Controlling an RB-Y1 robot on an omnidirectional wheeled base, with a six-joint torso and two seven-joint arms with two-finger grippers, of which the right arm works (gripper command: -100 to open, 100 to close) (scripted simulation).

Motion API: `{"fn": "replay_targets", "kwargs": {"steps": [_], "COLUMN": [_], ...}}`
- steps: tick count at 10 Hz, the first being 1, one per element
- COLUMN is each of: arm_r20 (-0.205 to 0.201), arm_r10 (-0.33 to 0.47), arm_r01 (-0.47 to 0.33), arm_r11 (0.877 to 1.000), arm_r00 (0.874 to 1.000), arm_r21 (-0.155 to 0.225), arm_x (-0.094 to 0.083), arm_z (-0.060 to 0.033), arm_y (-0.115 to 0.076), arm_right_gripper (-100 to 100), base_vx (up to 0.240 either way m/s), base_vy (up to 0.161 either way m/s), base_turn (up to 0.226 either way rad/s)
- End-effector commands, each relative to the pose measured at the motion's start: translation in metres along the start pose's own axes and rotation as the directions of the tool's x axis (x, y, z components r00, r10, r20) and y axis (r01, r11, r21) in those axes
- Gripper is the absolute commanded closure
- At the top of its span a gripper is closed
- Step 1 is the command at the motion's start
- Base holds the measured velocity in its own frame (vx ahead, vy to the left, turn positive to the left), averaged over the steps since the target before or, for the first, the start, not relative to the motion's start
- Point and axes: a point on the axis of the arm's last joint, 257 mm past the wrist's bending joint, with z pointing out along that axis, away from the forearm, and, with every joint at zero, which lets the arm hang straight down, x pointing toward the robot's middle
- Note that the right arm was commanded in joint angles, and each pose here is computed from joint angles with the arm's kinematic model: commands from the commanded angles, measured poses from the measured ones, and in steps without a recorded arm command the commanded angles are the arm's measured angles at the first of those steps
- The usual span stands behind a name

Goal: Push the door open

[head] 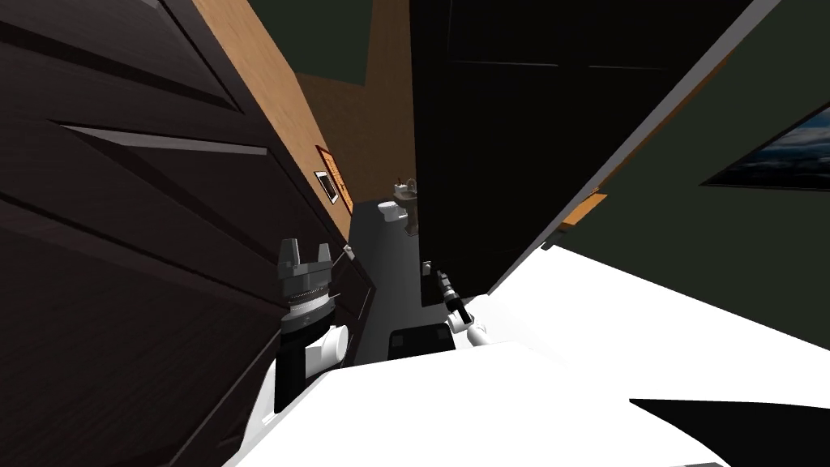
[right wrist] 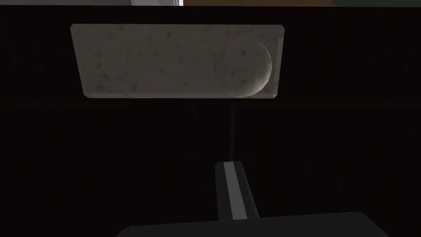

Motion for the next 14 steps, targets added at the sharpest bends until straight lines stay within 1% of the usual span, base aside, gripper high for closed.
{"fn": "replay_targets", "kwargs": {"steps": [1,3,4,5,6,9,11,13,14], "arm_r20": [0.008,0.019,0.025,0.022,0.028,0.035,0.039,0.043,0.042], "arm_r10": [0.009,0.03,0.049,0.038,0.022,0.011,0.013,0.029,0.024], "arm_r01": [-0.009,-0.03,-0.049,-0.038,-0.022,-0.011,-0.013,-0.029,-0.024], "arm_r11": [1.0,1.0,0.999,0.999,1.0,1.0,1.0,1.0,1.0], "arm_r00": [1.0,0.999,0.998,0.999,0.999,0.999,0.999,0.999,0.999], "arm_r21": [0.001,0.001,0.0,0.001,0.001,-0.001,-0.004,-0.009,-0.008], "arm_x": [-0.001,0.002,0.007,0.005,-0.005,-0.013,-0.013,-0.007,-0.008], "arm_z": [0.0003,0.0015,0.0025,0.0021,0.0008,-0.0001,-0.0003,0.0001,-0.0005], "arm_y": [0.0,0.001,0.003,0.002,0.001,0.0,0.001,0.002,0.002], "arm_right_gripper": [-100,-100,-100,-100,-100,-100,-100,-100,-100], "base_vx": [-0.204,-0.202,-0.229,-0.104,0.083,0.187,0.221,0.223,0.08], "base_vy": [0.074,0.106,0.118,0.054,0.05,0.012,0.037,0.064,0.024], "base_turn": [-0.044,-0.075,-0.088,-0.023,0.035,0.02,0.024,0.026,-0.018]}}
